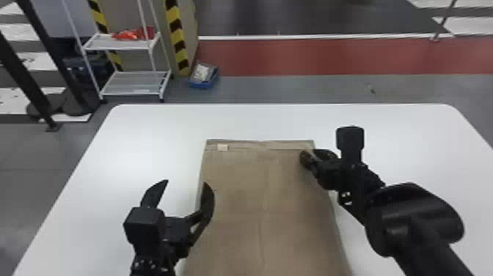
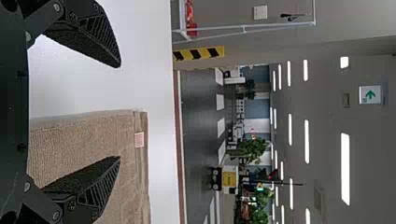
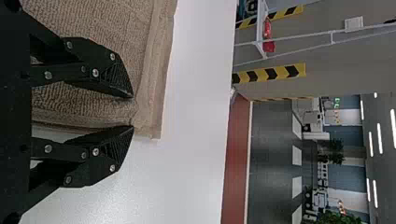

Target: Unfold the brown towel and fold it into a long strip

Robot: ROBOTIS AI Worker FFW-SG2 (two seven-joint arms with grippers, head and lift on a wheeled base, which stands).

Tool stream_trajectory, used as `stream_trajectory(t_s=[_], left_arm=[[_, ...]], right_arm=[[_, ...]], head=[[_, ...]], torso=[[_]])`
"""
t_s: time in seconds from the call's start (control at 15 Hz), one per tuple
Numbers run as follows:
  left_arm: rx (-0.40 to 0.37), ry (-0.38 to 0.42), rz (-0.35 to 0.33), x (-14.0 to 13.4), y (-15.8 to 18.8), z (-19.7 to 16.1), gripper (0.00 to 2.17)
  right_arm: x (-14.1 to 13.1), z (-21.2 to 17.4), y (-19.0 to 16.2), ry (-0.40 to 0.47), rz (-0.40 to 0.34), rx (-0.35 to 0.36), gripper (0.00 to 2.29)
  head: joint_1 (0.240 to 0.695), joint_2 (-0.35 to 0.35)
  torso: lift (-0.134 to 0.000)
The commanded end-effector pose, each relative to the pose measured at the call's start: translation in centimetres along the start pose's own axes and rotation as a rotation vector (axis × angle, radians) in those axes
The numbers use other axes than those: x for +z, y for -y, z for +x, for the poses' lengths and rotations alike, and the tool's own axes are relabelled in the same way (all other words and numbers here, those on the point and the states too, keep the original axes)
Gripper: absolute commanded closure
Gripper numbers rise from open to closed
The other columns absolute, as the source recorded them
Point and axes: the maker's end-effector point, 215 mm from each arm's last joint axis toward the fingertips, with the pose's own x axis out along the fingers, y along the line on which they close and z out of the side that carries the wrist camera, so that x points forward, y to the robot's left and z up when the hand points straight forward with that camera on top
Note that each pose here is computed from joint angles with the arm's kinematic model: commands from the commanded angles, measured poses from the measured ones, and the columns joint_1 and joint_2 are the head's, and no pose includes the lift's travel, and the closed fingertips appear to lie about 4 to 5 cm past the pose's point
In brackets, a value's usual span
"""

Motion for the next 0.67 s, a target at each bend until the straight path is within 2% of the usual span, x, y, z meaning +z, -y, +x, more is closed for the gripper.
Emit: stream_trajectory(t_s=[0.0,0.07,0.13,0.2,0.33,0.6], left_arm=[[-0.002,0.0,-0.001,0.0,0.12,-0.02,0.2],[-0.003,0.0,-0.001,-0.01,0.21,-0.04,0.2],[-0.005,-0.001,-0.002,-0.02,0.29,-0.05,0.2],[-0.005,-0.002,-0.001,-0.11,0.29,-0.05,0.2],[-0.005,-0.001,-0.002,-0.02,0.29,-0.05,0.2],[-0.009,-0.002,-0.001,-0.11,0.39,-0.05,0.2]], right_arm=[[-0.1,0.0,-0.02,-0.003,0.0,0.0,0.77],[0.0,0.0,-0.02,0.0,-0.001,0.0,0.94],[-0.16,-0.05,-0.1,-0.003,0.003,0.0,0.94],[-0.12,-0.18,-0.24,0.002,0.005,0.001,0.93],[0.11,-0.41,-0.26,0.014,0.005,-0.004,0.77],[0.39,-0.52,-0.14,0.021,0.005,-0.012,0.77]], head=[[0.695,0.042],[0.695,0.042],[0.695,0.041],[0.695,0.04],[0.695,0.04],[0.695,0.039]], torso=[[-0.123],[-0.123],[-0.123],[-0.123],[-0.123],[-0.123]])
